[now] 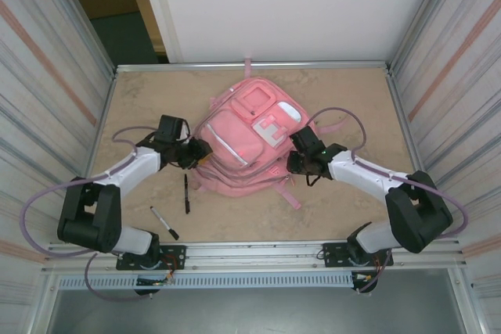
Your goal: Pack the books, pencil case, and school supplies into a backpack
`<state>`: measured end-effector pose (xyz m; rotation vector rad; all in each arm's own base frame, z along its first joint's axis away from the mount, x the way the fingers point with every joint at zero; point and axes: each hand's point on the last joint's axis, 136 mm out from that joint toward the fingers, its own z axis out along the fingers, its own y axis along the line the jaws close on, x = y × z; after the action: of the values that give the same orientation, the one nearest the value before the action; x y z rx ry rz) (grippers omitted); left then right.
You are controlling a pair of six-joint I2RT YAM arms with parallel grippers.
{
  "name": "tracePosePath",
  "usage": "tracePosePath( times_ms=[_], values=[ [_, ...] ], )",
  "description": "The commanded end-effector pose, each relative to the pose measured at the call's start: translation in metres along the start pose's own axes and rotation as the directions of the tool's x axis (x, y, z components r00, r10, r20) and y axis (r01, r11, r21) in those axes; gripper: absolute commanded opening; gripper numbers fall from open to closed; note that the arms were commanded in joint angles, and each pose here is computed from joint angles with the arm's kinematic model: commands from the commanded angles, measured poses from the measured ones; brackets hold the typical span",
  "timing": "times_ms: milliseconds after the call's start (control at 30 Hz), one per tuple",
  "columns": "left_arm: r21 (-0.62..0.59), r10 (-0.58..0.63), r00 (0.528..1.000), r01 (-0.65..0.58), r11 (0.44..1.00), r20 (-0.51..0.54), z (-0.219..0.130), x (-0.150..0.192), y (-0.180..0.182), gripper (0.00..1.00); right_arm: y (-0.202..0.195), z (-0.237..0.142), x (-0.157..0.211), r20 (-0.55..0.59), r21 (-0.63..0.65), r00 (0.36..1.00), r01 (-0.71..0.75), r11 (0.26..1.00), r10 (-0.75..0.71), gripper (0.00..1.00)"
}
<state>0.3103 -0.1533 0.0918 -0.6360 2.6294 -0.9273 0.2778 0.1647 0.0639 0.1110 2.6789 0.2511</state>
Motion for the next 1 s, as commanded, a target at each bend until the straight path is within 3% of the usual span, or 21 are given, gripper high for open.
tracePosePath(
  times_ms=[0,200,400,433,500,600,767,900,967],
  values=[
    [-0.008,0.069,0.994,-0.068,0.998,0.086,-0.033,-0.011,-0.013,0.39,-0.021,-0.017,0.013,-0.022,0.074,1.0,0.019,0.997,-0.017,0.39],
    [-0.045,0.205,0.97,-0.201,0.979,0.132,-0.062,-0.009,-0.041,0.47,-0.035,-0.055,0.01,0.111,0.071,0.994,-0.002,0.997,-0.006,0.51],
    [-0.115,0.244,0.953,-0.225,0.967,0.182,-0.061,-0.021,-0.036,0.49,-0.064,-0.091,0.006,0.265,0.099,0.963,-0.08,0.992,0.051,0.63],
    [-0.133,0.265,0.946,-0.243,0.961,0.189,-0.064,-0.023,-0.037,0.49,-0.066,-0.094,0.007,0.28,0.084,0.958,-0.085,0.993,0.059,0.69],
    [-0.185,0.295,0.93,-0.257,0.949,0.221,-0.075,-0.029,-0.033,0.51,-0.083,-0.101,0.015,0.312,0.081,0.939,-0.18,0.98,0.147,0.99],
    [-0.267,0.323,0.918,-0.26,0.928,0.231,-0.087,-0.028,-0.017,0.54,-0.095,-0.105,0.025,0.323,0.033,0.923,-0.231,0.972,0.208,0.99],
    [-0.372,0.369,0.925,-0.311,0.874,0.094,-0.098,-0.008,0.018,0.57,-0.086,-0.111,0.038,0.254,-0.104,0.927,-0.257,0.961,0.275,0.99],
    [-0.229,0.421,0.907,-0.416,0.88,-0.029,-0.085,0.016,0.006,0.56,-0.051,-0.1,0.047,0.127,-0.22,0.971,-0.172,0.96,0.203,0.99],
    [-0.159,0.39,0.918,-0.397,0.904,-0.074,-0.075,0.024,-0.004,0.55,-0.028,-0.098,0.049,0.067,-0.279,0.99,-0.102,0.955,0.125,0.99]
  ],
)
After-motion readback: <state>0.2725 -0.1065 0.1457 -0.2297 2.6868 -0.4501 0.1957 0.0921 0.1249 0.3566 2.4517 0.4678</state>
